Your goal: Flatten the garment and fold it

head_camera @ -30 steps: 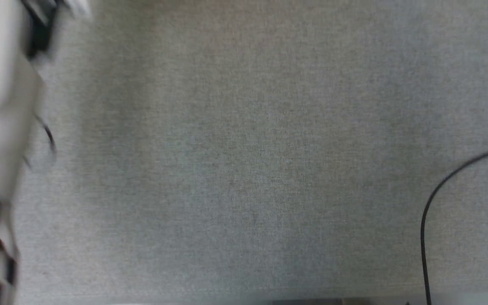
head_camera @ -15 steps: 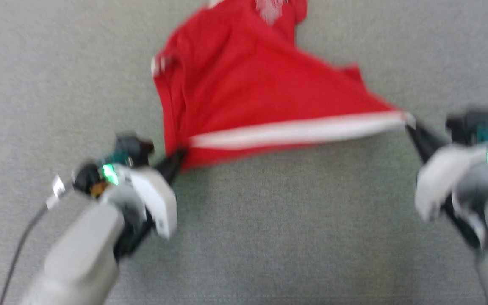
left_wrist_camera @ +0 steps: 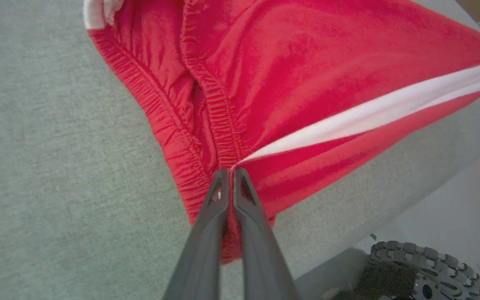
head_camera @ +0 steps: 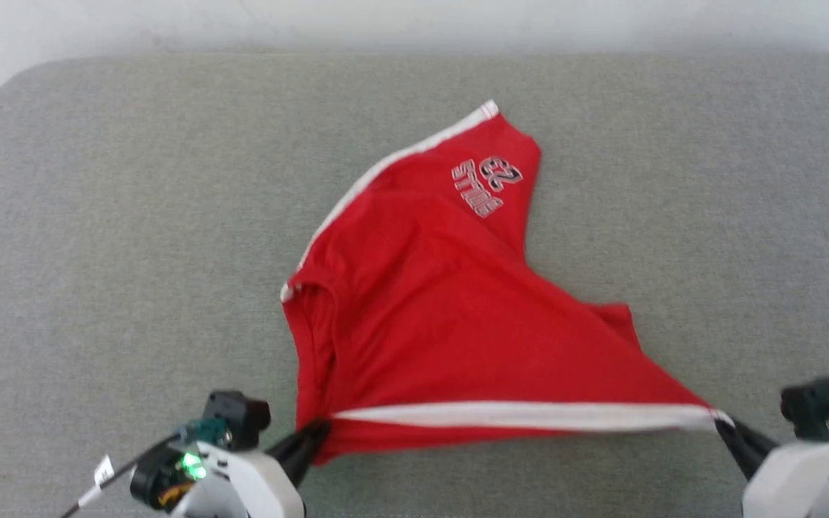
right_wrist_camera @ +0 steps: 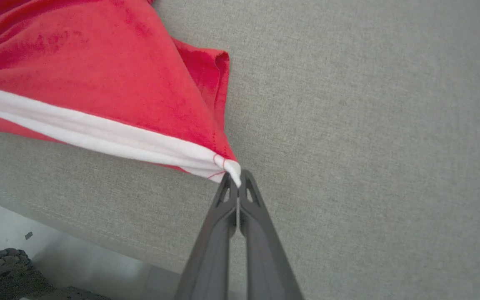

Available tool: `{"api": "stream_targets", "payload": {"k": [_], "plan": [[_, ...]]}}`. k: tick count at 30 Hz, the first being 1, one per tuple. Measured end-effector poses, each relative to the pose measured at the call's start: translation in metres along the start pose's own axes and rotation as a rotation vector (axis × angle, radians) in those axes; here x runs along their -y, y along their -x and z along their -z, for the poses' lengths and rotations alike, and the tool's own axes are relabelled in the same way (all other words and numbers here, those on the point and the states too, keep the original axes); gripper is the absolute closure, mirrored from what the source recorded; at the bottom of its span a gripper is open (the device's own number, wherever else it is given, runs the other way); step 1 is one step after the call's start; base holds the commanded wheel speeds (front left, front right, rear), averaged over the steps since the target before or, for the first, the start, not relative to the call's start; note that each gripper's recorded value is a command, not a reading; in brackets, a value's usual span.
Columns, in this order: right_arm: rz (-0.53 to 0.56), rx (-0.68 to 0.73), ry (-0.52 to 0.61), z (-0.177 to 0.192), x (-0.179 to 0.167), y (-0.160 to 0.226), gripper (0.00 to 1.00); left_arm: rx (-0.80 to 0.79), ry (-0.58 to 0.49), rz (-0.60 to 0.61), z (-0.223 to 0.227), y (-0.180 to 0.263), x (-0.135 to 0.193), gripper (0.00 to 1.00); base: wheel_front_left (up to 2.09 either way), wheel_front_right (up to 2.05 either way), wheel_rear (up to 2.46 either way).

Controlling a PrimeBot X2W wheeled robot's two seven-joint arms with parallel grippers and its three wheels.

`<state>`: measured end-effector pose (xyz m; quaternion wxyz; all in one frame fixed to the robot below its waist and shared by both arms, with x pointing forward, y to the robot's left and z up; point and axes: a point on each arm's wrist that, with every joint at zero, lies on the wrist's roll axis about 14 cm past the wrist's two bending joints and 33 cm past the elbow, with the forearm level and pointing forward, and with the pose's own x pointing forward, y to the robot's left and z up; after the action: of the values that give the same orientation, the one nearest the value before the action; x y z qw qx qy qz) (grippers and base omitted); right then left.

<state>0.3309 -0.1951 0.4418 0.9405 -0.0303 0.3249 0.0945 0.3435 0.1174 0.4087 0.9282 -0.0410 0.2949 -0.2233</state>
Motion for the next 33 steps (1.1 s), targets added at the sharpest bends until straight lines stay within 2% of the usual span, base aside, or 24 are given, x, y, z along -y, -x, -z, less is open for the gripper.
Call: {"api": "stream_targets", "payload": {"k": [4, 8, 12, 17, 23, 28, 33], "plan": [[0.015, -0.065, -0.015, 0.013, 0.001, 0.012, 1.0, 0.021, 0.032, 0.005, 0.001, 0.014, 0.011, 1.0, 0.0, 0.0, 0.0], [0.026, 0.036, 0.017, -0.016, 0.003, 0.01, 1.0, 0.16, 0.037, 0.003, -0.027, 0.016, 0.016, 1.0, 0.0, 0.0, 0.0], [0.004, 0.188, 0.09, -0.066, -0.003, -0.007, 1.0, 0.27, 0.032, -0.024, -0.053, 0.01, 0.011, 1.0, 0.0, 0.0, 0.0], [-0.051, 0.281, 0.208, -0.121, -0.012, -0.045, 1.0, 0.362, 0.032, -0.069, -0.084, -0.009, -0.003, 1.0, 0.0, 0.0, 0.0], [-0.104, 0.298, 0.298, -0.173, -0.022, -0.103, 1.0, 0.385, 0.064, -0.139, -0.099, -0.035, -0.024, 1.0, 0.0, 0.0, 0.0], [-0.14, 0.284, 0.341, -0.205, -0.034, -0.151, 1.0, 0.391, 0.12, -0.19, -0.101, -0.056, -0.039, 1.0, 0.0, 0.0, 0.0], [-0.146, 0.234, 0.372, -0.218, -0.039, -0.201, 1.0, 0.381, 0.185, -0.26, -0.093, -0.072, -0.058, 1.0, 0.0, 0.0, 0.0]]}}
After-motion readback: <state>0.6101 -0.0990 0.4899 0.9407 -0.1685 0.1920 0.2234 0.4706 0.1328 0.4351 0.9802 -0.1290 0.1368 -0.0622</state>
